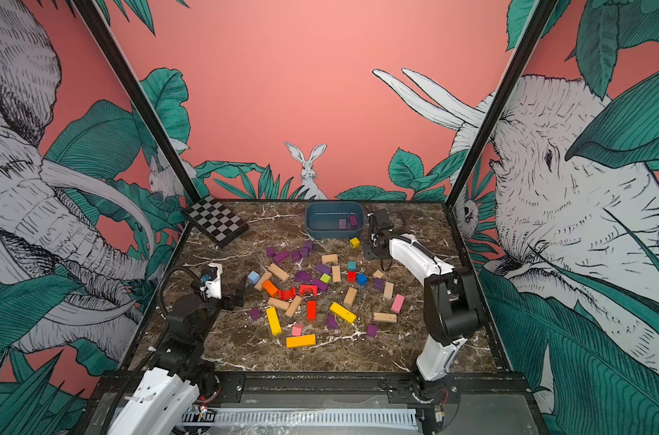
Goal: Pick purple bricks into the storage bin
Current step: Pick up the building block from the center of the board.
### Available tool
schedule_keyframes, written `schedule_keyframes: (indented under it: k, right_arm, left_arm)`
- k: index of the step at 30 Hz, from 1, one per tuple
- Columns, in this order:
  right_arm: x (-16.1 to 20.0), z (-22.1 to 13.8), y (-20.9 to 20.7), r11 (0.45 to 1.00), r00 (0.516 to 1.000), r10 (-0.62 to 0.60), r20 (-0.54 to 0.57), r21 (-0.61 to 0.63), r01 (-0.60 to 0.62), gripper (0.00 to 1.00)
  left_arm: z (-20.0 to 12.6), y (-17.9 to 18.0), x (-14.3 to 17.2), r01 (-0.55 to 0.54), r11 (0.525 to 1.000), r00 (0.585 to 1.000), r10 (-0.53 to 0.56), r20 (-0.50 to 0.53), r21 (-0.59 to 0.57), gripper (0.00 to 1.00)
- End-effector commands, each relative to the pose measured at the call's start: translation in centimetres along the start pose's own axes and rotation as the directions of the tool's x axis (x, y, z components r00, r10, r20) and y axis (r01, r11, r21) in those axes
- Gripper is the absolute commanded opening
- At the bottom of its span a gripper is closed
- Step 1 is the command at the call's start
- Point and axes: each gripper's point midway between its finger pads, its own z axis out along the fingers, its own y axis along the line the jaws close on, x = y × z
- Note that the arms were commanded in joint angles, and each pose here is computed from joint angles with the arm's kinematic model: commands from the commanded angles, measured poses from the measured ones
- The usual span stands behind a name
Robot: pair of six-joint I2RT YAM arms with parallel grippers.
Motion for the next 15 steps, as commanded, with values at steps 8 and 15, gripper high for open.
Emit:
schedule_keyframes:
  k: [8, 15]
  right_arm:
    - [5.1, -1.8, -0.5, 0.995, 0.992, 0.101, -0.077, -0.017, -0.102, 0.43]
    - [6.6, -0.3, -0.3, 0.991, 0.982, 0.128, -0.14, -0.018, -0.131, 0.42]
  left_arm:
    - [0.2, -0.1, 0.5, 0.005, 1.0, 1.0, -0.005, -0.021, 0.003, 0.99]
    - [0.2, -0.2, 0.5, 0.004, 1.0, 1.0, -0.004, -0.019, 0.006, 0.99]
